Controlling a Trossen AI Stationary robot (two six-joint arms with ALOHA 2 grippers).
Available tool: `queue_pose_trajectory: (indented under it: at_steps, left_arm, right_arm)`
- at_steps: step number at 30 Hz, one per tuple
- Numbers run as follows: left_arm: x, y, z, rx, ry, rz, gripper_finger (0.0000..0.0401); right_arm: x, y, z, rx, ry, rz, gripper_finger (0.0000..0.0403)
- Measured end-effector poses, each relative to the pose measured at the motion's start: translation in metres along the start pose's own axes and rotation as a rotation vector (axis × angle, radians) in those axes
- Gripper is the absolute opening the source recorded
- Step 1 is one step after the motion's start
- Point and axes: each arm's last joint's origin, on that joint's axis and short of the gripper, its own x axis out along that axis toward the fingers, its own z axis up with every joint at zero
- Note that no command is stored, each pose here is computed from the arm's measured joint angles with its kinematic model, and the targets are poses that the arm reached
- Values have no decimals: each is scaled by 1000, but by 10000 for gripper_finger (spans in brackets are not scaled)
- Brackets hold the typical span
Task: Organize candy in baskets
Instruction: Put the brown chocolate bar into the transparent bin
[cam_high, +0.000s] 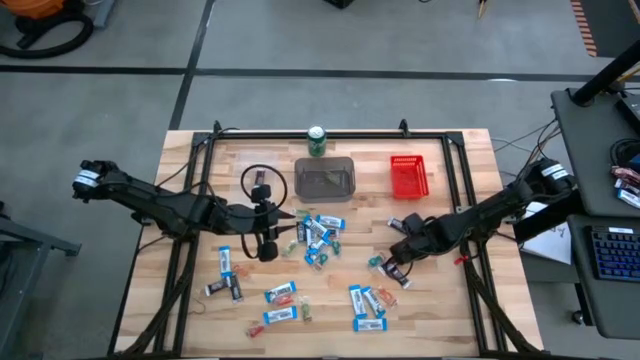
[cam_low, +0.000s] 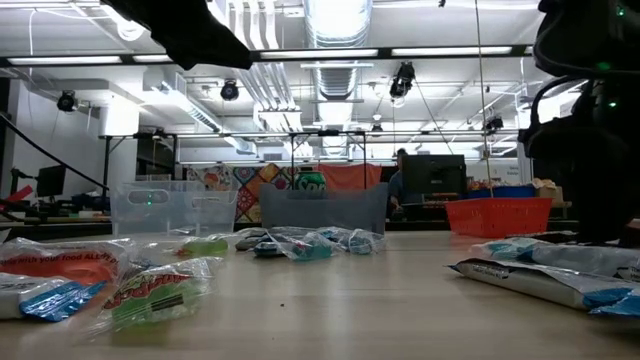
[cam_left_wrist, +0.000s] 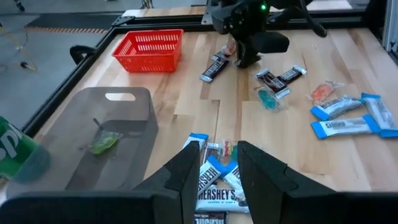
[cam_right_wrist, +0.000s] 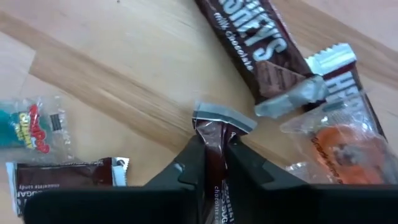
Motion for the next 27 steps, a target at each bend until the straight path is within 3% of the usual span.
queue_pose_trajectory:
  at_steps: [7,13,19,23,27]
  left_arm:
    - [-22,6,9,-138,-72,-25,93]
    - [-50,11,12,-240,-106,-68,93]
    - [-58,9,0,-208,-112,-99,93]
    - [-52,6,-18,-172,-120,-115,93]
    - [-53,4,-22,-331,-228,-168,93]
  right_arm:
    - [-16,16,6,-61,-21,89,34]
    - [-36,35,15,-169,-82,243,34]
    - [-45,66,43,-331,-348,519,34]
    - [-45,82,70,-432,-553,622,34]
    - [-38,97,101,-481,-708,618,34]
